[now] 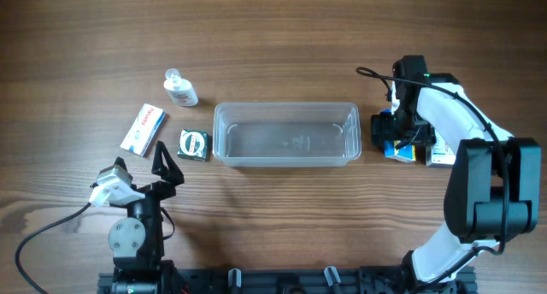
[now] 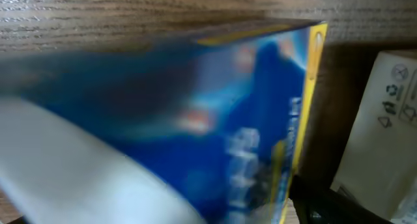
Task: Pack container
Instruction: 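Lower the right gripper onto the blue Vicks box and grasp it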
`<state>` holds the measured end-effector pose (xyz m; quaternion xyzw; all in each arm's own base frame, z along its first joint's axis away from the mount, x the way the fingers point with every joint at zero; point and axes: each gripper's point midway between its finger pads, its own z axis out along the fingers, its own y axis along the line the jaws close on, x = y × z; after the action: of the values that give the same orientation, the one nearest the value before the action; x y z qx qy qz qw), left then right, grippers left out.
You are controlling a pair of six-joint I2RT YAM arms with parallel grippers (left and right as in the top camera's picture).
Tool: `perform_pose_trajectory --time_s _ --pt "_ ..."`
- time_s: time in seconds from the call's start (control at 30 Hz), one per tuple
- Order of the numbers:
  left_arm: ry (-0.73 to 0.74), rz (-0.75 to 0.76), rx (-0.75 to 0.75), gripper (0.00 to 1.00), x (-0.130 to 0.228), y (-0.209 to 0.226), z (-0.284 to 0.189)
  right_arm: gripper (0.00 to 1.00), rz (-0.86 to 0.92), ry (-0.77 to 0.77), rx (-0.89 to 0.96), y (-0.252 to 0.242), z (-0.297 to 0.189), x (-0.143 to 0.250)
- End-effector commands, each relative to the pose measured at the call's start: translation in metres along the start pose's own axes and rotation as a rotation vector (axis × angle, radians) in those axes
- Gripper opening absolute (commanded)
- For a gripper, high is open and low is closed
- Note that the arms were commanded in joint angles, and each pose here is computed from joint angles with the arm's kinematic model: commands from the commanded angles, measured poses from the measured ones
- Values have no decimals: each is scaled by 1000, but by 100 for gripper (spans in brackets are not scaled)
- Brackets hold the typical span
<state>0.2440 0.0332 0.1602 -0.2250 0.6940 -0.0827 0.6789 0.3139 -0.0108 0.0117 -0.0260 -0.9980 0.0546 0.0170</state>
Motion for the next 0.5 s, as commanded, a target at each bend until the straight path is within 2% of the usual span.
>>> perform_pose_trajectory --time_s 0.0,0.07,0.13,0.47 --pt "6 3 1 100 3 0 0 86 41 -35 5 -2 -12 -4" --pt "6 3 1 100 3 0 0 89 40 -58 -14 0 -20 -5" --pt "6 3 1 100 3 0 0 99 39 -71 -17 -1 -27 -4" --pt "6 3 1 100 3 0 0 100 65 -81 -19 -1 -28 -5"
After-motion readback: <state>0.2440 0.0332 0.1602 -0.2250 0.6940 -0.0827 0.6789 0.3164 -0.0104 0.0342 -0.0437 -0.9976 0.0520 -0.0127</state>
